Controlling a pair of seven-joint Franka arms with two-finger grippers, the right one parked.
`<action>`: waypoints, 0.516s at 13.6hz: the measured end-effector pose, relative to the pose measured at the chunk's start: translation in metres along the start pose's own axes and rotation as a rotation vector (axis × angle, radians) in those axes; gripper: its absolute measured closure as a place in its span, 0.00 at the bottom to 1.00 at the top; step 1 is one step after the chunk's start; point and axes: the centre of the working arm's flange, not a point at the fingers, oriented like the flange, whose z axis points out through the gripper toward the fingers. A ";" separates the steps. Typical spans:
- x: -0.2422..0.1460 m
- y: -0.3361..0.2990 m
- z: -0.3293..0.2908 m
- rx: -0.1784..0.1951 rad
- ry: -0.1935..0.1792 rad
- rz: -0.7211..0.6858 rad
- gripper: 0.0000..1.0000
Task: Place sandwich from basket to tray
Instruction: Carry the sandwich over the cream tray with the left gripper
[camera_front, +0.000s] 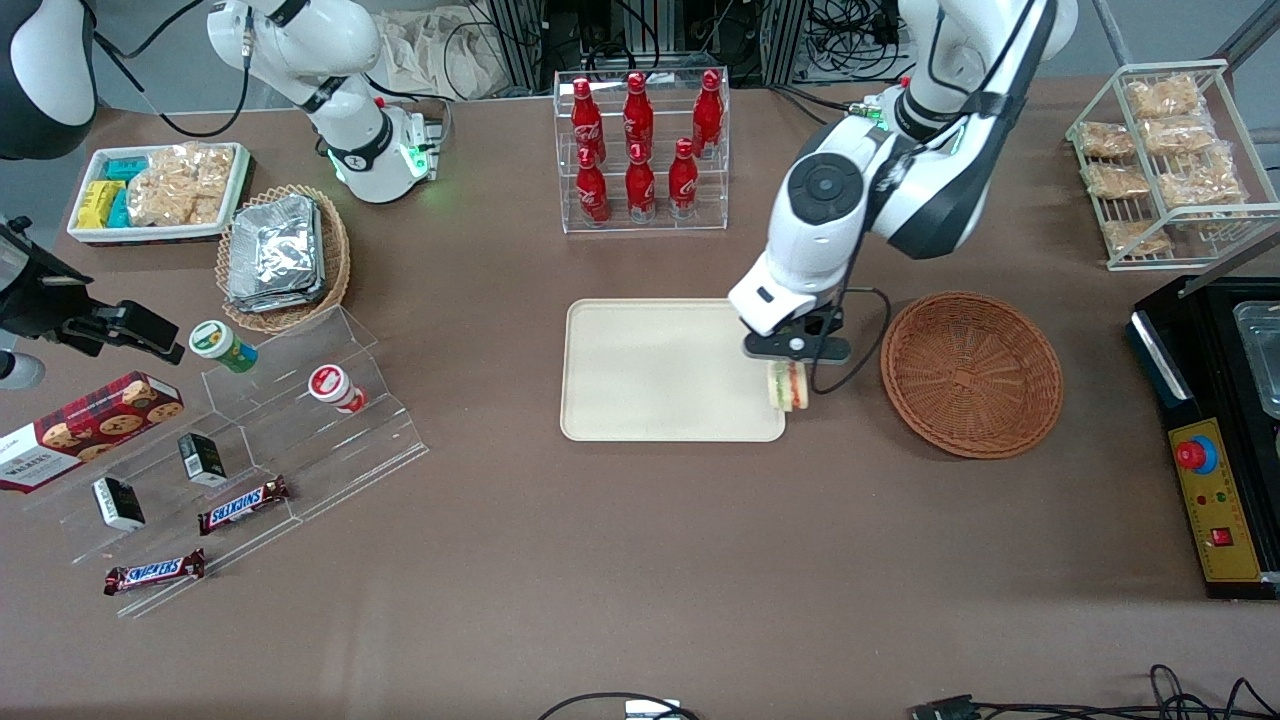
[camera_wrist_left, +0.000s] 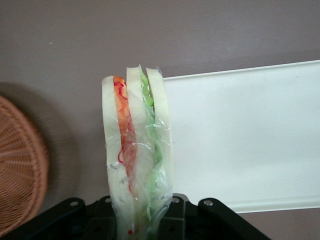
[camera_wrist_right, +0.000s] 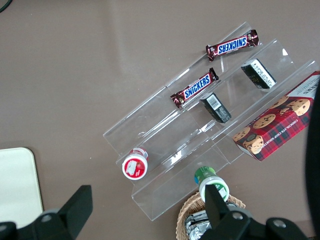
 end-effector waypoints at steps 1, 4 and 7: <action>-0.005 0.016 0.010 -0.004 0.003 0.003 0.81; -0.019 0.052 0.043 -0.004 -0.008 0.034 0.81; -0.025 0.060 0.080 0.024 -0.047 0.055 0.81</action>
